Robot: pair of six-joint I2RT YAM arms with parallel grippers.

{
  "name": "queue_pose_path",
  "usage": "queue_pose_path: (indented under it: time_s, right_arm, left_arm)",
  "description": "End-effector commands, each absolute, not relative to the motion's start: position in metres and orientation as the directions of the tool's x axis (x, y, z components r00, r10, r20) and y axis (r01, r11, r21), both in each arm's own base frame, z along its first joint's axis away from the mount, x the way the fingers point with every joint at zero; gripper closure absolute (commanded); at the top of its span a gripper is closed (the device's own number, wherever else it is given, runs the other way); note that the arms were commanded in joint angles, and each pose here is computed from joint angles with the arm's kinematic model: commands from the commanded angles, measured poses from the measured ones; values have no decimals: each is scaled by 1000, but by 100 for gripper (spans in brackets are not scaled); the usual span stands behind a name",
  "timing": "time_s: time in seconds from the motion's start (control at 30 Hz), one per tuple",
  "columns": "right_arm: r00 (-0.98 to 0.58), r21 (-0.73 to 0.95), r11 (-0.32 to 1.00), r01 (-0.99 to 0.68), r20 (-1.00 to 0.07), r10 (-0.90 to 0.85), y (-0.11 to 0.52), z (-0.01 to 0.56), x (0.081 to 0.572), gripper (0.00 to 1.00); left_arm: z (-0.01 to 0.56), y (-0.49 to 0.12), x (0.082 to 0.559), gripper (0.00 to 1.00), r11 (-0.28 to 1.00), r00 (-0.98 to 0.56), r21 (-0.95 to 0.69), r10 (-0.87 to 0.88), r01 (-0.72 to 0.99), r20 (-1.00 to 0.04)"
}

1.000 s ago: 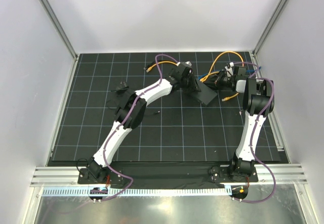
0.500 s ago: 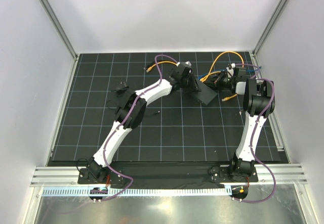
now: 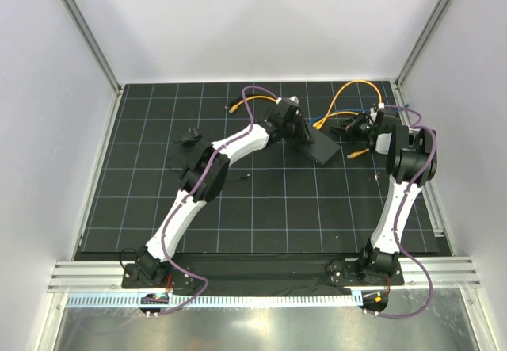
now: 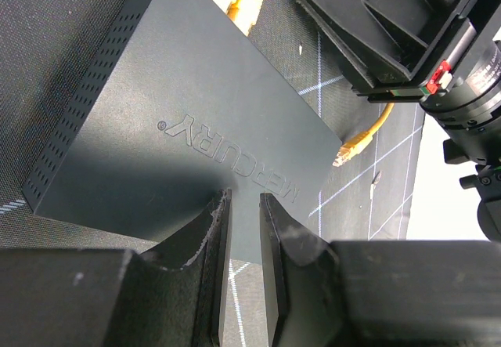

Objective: Pull the plug from the switch port

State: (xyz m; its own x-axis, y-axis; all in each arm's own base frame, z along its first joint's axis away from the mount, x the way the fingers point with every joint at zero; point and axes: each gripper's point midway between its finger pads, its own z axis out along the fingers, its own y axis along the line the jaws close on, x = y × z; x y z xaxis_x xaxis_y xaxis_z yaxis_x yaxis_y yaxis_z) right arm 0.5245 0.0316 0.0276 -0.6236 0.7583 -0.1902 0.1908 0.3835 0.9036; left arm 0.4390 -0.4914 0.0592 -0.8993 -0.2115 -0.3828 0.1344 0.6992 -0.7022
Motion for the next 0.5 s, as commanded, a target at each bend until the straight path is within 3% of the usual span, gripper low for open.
queue_pose_path:
  time_s: [0.0, 0.27, 0.47]
  right_arm:
    - [-619, 909, 411, 60, -289, 730, 36, 69, 534, 91]
    - [-704, 897, 439, 54, -278, 653, 55, 54, 526, 63]
    - [-749, 891, 452, 51, -265, 607, 72, 48, 525, 60]
  left_arm:
    - [53, -486, 438, 75, 713, -901, -690, -208, 127, -381]
    - [56, -487, 438, 75, 709, -901, -694, -210, 127, -379]
    - [56, -486, 439, 75, 710, -900, -693, -209, 129, -382]
